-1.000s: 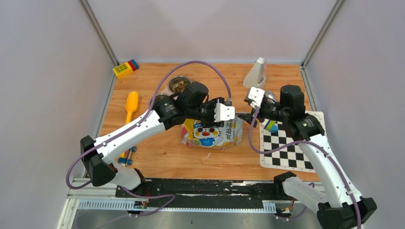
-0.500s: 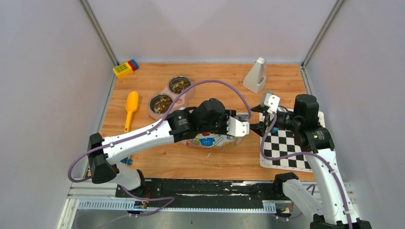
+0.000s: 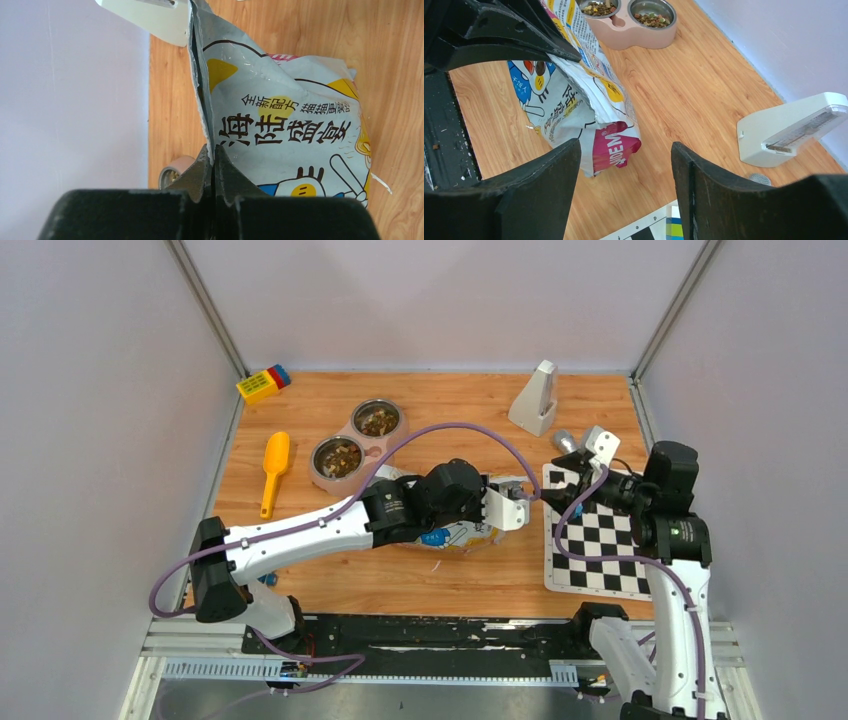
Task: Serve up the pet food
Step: Close the pet food bag at the center of the board.
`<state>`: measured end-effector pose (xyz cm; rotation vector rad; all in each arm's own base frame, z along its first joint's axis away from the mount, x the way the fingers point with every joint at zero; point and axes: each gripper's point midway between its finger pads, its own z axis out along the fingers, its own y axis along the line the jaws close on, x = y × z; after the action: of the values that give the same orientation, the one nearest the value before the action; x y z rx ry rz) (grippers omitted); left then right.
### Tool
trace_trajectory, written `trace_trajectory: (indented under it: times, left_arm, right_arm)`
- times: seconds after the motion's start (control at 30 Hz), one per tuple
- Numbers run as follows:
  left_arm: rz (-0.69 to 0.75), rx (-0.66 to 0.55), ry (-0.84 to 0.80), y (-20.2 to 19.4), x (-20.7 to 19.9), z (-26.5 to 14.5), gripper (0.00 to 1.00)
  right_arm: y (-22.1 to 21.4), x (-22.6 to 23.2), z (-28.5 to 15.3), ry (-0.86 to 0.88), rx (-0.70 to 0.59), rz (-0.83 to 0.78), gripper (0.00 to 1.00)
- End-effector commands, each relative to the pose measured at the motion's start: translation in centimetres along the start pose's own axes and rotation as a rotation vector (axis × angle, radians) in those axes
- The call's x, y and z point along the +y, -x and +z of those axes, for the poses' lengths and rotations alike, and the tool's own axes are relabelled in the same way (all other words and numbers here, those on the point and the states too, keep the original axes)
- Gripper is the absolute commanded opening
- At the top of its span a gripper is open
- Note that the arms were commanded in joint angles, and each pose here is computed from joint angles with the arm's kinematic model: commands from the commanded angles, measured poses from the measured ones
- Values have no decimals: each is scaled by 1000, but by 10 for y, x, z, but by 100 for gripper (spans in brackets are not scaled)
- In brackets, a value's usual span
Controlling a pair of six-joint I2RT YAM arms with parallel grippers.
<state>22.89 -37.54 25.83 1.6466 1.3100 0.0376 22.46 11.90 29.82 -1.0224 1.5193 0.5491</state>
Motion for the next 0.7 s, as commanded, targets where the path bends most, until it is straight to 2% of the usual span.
trace_trajectory:
  times: [0.0, 0.17, 0.2, 0.27, 0.3, 0.33, 0.4, 0.57, 0.67]
  left_arm:
    - [-9, 8, 65, 3, 11, 0, 0]
    - [-26, -15, 94, 10, 22, -7, 0]
    - [-29, -20, 97, 12, 24, -10, 6]
    - [-37, -29, 98, 14, 26, -12, 47]
    - [-46, -31, 99, 15, 26, -12, 53]
    - [-56, -37, 103, 16, 28, -13, 63]
    - [-82, -44, 102, 16, 29, -14, 73]
    - [-106, -68, 55, 11, 25, -18, 78]
    - [-203, -112, 22, -2, 44, -31, 79]
  right_arm:
    - [16, 6, -5, 24, -52, -23, 67]
    - [19, 14, -7, 61, -64, -89, 68]
    - [20, 18, -7, 82, -70, -121, 68]
    - [22, 25, -7, 132, -94, -180, 72]
    - [23, 28, -6, 155, -109, -211, 79]
    - [24, 29, -6, 174, -123, -237, 82]
    - [26, 31, -4, 203, -152, -270, 84]
    - [26, 30, 2, 236, -211, -405, 82]
    - [33, 26, 5, 239, -233, -441, 81]
